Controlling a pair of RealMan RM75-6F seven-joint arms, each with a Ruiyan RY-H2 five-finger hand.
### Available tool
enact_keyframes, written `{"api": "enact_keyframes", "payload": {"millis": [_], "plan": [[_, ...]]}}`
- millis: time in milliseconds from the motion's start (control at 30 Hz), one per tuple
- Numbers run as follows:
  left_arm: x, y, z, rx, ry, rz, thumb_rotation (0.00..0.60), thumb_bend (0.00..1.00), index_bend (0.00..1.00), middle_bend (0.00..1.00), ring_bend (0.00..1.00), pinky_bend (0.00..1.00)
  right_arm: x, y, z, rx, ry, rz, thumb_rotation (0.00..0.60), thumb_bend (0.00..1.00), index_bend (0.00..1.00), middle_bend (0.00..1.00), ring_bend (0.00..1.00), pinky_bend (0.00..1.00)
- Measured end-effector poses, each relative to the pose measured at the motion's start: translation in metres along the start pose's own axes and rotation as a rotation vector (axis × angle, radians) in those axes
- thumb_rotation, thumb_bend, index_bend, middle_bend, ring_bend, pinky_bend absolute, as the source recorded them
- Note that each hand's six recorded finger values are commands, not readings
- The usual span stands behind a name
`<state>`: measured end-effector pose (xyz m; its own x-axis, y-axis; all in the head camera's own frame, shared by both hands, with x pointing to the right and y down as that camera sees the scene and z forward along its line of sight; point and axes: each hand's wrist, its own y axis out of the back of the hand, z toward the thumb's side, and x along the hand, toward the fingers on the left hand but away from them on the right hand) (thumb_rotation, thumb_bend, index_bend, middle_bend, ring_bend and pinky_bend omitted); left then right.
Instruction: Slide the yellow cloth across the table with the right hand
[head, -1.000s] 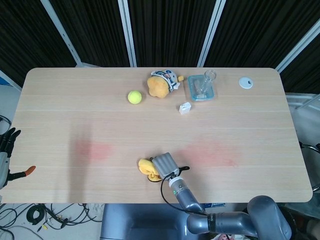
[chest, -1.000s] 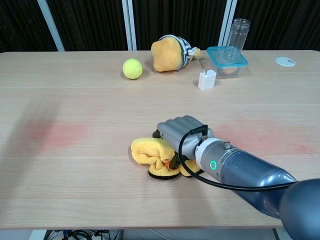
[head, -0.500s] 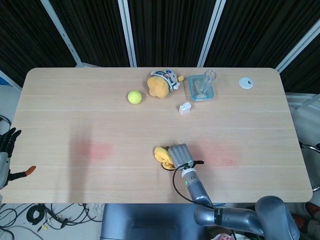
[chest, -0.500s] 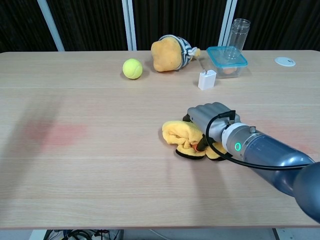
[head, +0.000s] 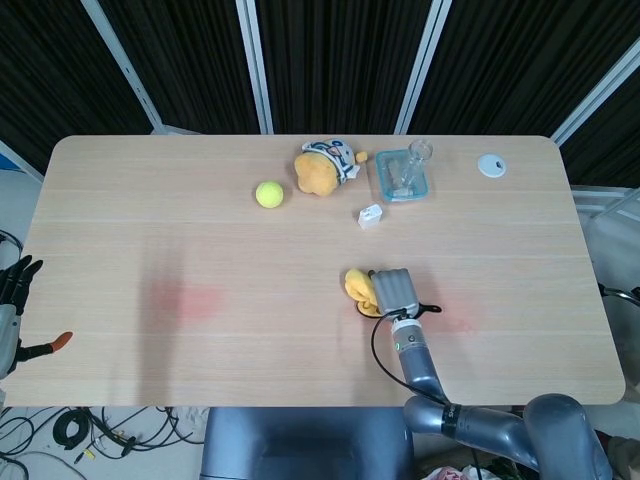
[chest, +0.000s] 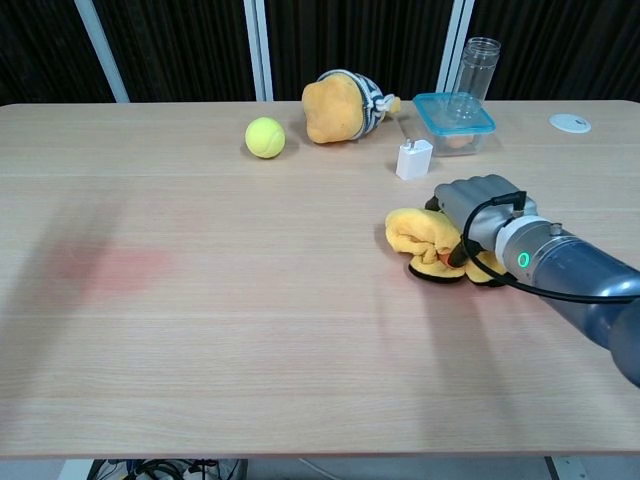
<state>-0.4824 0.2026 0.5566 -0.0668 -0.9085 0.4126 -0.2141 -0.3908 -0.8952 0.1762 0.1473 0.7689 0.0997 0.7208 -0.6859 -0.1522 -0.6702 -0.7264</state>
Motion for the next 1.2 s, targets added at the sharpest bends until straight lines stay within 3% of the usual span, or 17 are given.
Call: {"api": "enact_keyframes", "payload": {"millis": [233, 367, 433, 500, 600, 667, 833, 1200], "plan": [[0.0, -0.001, 0.001, -0.001, -0.002, 0.0, 0.6, 0.0, 0.0, 0.0, 0.0, 0.0, -0.001, 0.013, -0.029, 0.003, -0.054, -0.029, 0.6, 0.49, 0.69, 0.67, 0.75, 0.69], [-0.001, -0.001, 0.001, -0.001, -0.001, 0.002, 0.6, 0.0, 0.0, 0.0, 0.0, 0.0, 0.002, 0.022, -0.041, 0.015, -0.076, -0.054, 0.6, 0.44, 0.64, 0.56, 0.63, 0.52], [-0.001, 0.0, 0.001, 0.001, -0.002, 0.005, 0.6, 0.0, 0.0, 0.0, 0.0, 0.0, 0.004, 0.023, -0.046, 0.016, -0.083, -0.053, 0.6, 0.39, 0.5, 0.41, 0.46, 0.34], [-0.001, 0.0, 0.002, 0.001, -0.001, 0.006, 0.6, 0.0, 0.0, 0.0, 0.0, 0.0, 0.007, 0.025, -0.049, 0.017, -0.085, -0.046, 0.6, 0.33, 0.37, 0.27, 0.31, 0.24], [-0.001, 0.0, 0.001, 0.003, -0.001, 0.008, 0.6, 0.0, 0.0, 0.0, 0.0, 0.0, 0.012, 0.027, -0.053, 0.02, -0.089, -0.035, 0.6, 0.25, 0.18, 0.1, 0.14, 0.18], [-0.001, 0.0, 0.001, 0.005, 0.0, 0.007, 0.6, 0.0, 0.0, 0.0, 0.0, 0.0, 0.016, 0.029, -0.056, 0.022, -0.096, -0.03, 0.6, 0.21, 0.09, 0.03, 0.08, 0.17], [-0.002, -0.001, 0.002, 0.014, -0.002, 0.006, 0.6, 0.0, 0.0, 0.0, 0.0, 0.0, 0.024, 0.034, -0.064, 0.02, -0.118, -0.029, 0.6, 0.17, 0.01, 0.0, 0.04, 0.16], [-0.003, -0.002, 0.006, 0.022, -0.016, 0.009, 0.6, 0.0, 0.0, 0.0, 0.0, 0.0, 0.059, 0.053, -0.082, -0.003, -0.093, -0.063, 0.6, 0.12, 0.0, 0.0, 0.0, 0.16]]}}
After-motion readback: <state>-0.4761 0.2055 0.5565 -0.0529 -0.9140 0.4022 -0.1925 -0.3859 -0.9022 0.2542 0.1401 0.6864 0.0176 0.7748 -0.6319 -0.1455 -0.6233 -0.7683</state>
